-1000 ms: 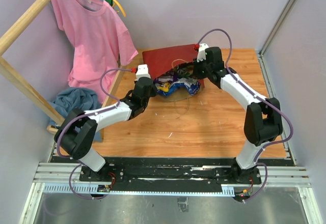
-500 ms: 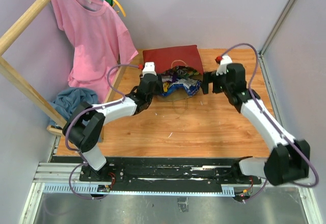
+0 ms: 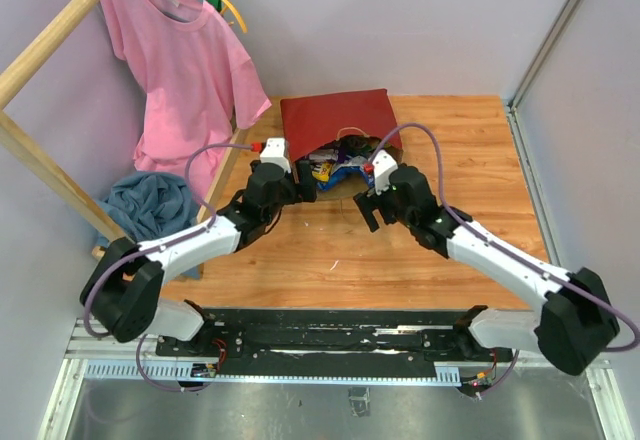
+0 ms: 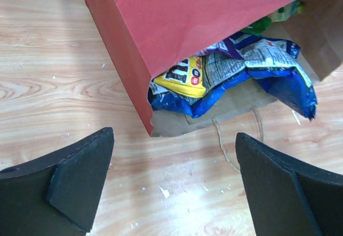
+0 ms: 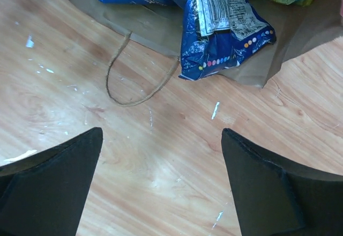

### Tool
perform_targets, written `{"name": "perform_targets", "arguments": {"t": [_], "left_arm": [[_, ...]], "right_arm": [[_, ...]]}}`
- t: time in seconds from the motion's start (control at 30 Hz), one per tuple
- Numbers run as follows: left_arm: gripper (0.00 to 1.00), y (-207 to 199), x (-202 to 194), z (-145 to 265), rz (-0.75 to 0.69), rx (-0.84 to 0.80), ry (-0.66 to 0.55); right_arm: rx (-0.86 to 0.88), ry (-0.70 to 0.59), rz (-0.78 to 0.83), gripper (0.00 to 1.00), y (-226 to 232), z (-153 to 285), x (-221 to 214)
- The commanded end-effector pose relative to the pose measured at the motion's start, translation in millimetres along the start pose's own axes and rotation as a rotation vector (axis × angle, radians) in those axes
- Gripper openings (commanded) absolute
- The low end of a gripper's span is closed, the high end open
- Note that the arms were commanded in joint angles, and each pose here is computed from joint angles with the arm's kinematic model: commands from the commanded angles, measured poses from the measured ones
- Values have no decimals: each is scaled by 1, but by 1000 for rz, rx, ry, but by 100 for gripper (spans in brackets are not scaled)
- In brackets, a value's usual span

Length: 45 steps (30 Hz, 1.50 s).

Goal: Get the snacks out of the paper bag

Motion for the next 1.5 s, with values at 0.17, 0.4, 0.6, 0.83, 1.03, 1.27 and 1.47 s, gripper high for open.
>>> {"name": "perform_targets", "arguments": {"t": [0.17,0.4,0.6,0.83,1.03,1.27,1.47], "left_arm": [[100,16,1,32,12,-40,21],[100,30,-2,40,19,-30,41],[100,44,-2,45,32,-6,37],[100,52,2,48,51,-1,35],[100,54,4,49,50,7,40],[100,57,2,50,53,17,47],[100,58,5,55,46,20,39]], "right_arm": [[-109,1,228,90,-21,-46,33],[-124,20,293,84,-24,-83,41],[-147,84,322,76,-32,-116,35],[-153,124,311,57,-34,-133,34],[-155,98,271,7,-28,-114,32],[-68,15,158,1,-16,-55,35],[150,-153,-63,1,4,19,34]]}}
Point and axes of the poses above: each gripper's point midway between its finger pads, its own z axis back along the fingers, its own y axis along the line the jaws close on, x = y × z, the point moved 10 cm from there along z, back along the fingers, and after that the axes turned 15 degrees about z, right-handed, at the moved point
